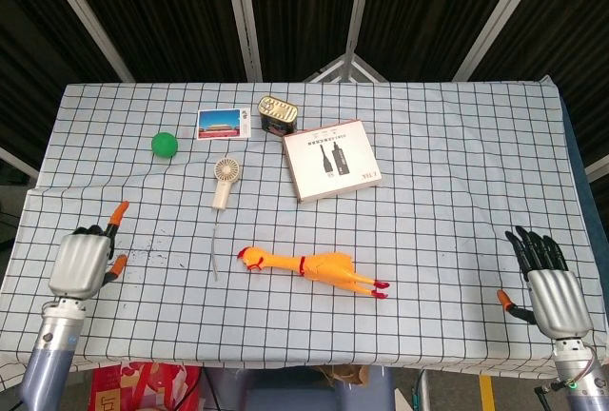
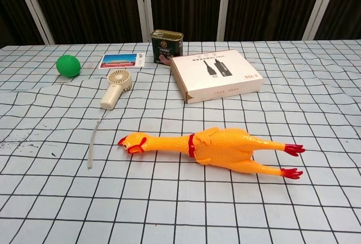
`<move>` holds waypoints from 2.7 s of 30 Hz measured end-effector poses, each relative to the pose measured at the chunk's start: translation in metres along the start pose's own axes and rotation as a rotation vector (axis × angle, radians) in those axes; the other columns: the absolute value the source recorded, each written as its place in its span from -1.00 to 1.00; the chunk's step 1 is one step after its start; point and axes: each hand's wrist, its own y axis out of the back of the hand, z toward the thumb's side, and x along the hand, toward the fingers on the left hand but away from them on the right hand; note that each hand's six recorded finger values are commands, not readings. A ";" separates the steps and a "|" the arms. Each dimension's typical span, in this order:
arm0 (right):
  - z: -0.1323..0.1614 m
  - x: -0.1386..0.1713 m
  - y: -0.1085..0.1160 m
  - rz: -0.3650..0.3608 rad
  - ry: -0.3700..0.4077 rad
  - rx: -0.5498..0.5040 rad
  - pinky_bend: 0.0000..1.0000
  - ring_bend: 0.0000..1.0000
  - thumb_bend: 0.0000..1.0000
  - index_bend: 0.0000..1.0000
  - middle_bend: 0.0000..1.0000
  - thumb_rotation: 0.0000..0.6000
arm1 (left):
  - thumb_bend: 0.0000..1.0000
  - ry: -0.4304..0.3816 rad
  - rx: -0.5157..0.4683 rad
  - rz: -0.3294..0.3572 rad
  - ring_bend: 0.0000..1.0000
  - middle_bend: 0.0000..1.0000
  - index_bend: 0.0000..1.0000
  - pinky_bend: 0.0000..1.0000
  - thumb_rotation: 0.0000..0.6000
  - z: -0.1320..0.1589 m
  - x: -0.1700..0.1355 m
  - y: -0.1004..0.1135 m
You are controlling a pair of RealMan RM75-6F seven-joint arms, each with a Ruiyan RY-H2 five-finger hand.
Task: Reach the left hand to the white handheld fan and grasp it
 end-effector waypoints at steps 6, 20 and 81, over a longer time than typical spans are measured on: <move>0.000 0.000 0.000 0.003 0.001 -0.008 -0.90 -1.00 -0.42 -1.00 -1.00 1.00 | 0.75 -0.004 0.013 -0.104 0.36 0.77 -1.00 0.43 1.00 0.029 0.044 -0.014; -0.001 -0.001 0.003 0.007 0.004 -0.032 -0.90 -1.00 -0.42 -1.00 -1.00 1.00 | 0.77 -0.018 0.100 -0.262 0.36 0.77 -1.00 0.43 1.00 0.120 0.119 -0.048; -0.002 -0.002 0.006 -0.007 0.002 -0.055 -0.90 -1.00 -0.42 -1.00 -1.00 1.00 | 0.80 -0.004 0.185 -0.343 0.36 0.76 -1.00 0.43 1.00 0.137 0.135 -0.096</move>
